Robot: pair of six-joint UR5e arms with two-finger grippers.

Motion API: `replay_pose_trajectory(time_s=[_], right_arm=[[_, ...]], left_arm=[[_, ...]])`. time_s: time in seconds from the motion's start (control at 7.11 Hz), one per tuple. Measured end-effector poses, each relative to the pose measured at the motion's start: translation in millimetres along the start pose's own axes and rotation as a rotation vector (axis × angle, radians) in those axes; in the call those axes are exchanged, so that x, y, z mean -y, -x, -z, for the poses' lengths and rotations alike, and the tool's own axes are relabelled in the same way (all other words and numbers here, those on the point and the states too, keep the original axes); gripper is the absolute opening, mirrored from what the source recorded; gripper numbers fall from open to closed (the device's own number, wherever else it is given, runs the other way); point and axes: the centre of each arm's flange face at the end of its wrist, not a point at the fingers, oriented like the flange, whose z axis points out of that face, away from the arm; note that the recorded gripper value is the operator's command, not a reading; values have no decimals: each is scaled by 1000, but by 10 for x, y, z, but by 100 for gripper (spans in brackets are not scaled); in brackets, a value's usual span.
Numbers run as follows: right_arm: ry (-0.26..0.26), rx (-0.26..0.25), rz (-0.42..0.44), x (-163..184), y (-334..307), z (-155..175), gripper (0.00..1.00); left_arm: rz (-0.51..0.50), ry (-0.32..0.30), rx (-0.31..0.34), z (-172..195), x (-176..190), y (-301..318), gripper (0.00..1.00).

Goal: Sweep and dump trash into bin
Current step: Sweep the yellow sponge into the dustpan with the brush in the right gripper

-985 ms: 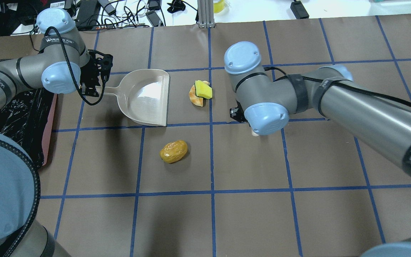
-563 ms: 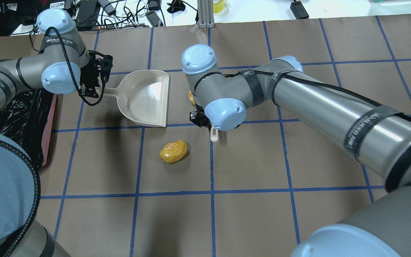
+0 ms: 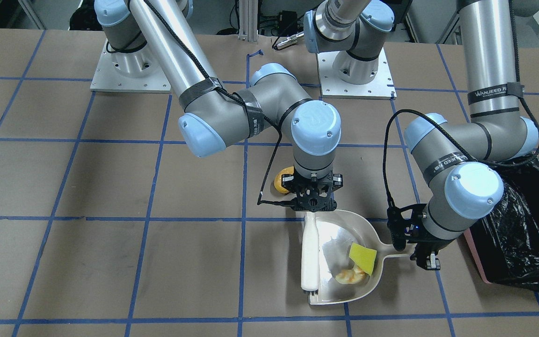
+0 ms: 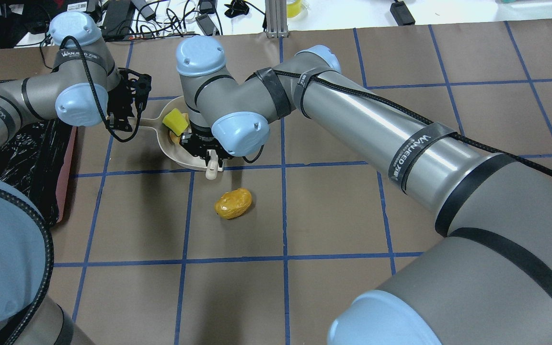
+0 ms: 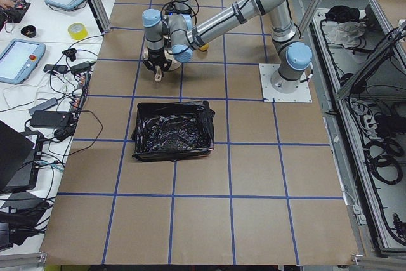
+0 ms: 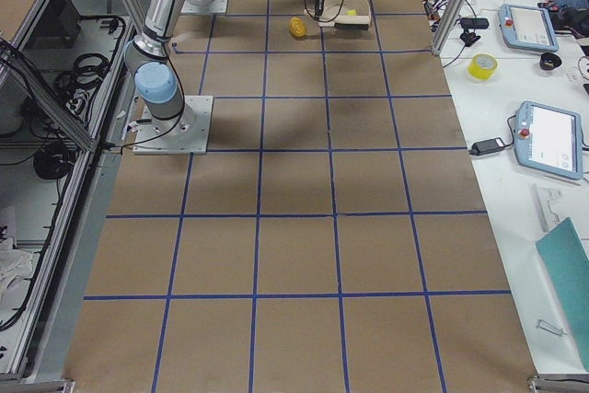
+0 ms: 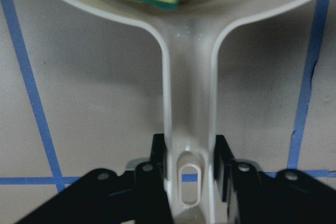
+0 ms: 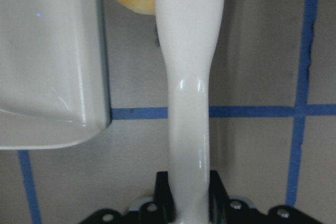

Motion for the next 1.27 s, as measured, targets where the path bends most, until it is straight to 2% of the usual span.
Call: replay_pose_trajectory(time_s=[0.14,0.28,0.56,0.84,0.99,1.27], right_arm=[[8,19,-3,-20,54,36,0],[13,4,5,-20,29,70,2],[3,-93,-4,-49,-197,348,2],[32,-176,-58,-126,-602,765,1],[43,-198,-78,-262,-811,908,0],[79,-230,-108,-732,-1230,922,0]], left_arm=[[0,0,1,10,0,-3,4],[-1,-1,1,29,0,-13,1],[-18,-8,-36,38,-119,-188,1],[-80,-10,-85,51,-338,-659,0],[-96,10,-107,67,-352,-939,0],[-80,52,-130,121,-258,-1467,0]])
